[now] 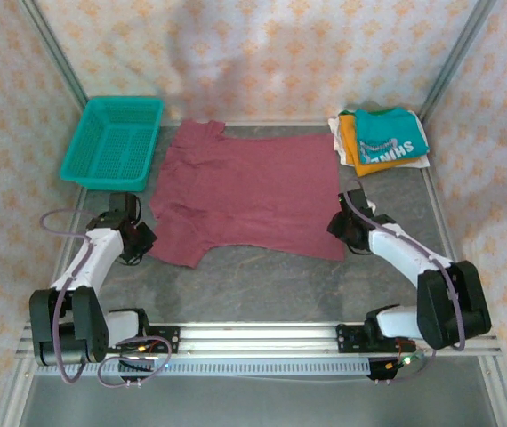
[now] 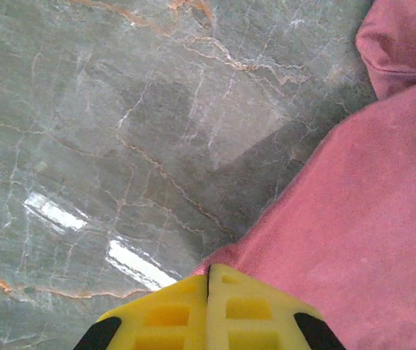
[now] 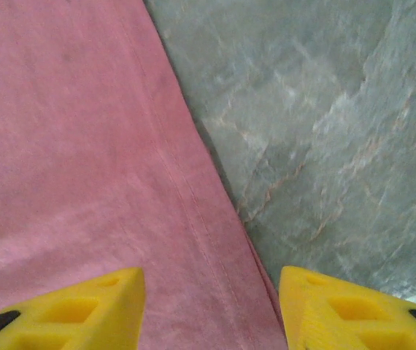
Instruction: Fold and stack the t-shirts
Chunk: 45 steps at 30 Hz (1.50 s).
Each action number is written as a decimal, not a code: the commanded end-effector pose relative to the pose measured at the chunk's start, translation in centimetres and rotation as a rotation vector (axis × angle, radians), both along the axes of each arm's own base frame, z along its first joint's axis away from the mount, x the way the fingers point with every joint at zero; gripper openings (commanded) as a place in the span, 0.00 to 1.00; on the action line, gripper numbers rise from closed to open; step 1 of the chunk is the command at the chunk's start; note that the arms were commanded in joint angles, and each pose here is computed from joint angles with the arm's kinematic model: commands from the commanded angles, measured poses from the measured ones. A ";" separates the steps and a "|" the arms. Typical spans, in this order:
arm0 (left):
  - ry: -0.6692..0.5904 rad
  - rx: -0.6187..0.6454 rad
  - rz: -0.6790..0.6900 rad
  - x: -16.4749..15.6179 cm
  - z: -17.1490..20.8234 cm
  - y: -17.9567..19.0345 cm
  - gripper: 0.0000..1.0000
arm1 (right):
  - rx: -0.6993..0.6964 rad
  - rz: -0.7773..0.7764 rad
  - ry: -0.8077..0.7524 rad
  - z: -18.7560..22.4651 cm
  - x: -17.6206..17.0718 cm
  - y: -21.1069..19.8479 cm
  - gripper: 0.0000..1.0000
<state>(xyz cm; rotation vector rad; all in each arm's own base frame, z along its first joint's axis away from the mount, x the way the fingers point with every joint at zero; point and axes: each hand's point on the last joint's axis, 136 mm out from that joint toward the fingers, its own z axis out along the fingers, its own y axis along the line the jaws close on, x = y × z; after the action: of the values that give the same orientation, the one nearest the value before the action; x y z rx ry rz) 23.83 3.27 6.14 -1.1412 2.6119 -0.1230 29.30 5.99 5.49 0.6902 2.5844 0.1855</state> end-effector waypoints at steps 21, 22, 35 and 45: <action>-0.015 -0.136 0.095 -4.4 0.2 -2.8 0.00 | 0.159 -0.029 0.287 -4.4 -6.5 0.8 0.43; -0.017 -0.132 0.090 -4.4 0.3 -2.8 0.00 | 0.165 -0.022 0.285 -4.3 -6.5 1.0 0.41; -0.091 -0.106 0.102 -4.6 2.7 -2.4 0.00 | 0.162 -0.015 0.230 -2.5 -5.9 1.3 0.00; -0.156 -0.129 0.168 -6.3 4.6 -2.6 0.00 | 0.125 -0.047 0.208 -0.6 -7.1 -0.1 0.00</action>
<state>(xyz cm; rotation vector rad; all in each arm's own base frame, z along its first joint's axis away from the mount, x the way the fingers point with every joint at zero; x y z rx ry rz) 18.67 0.39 9.60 -1.2758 2.4351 -0.3537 22.93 6.82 4.01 0.8270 2.7802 0.3232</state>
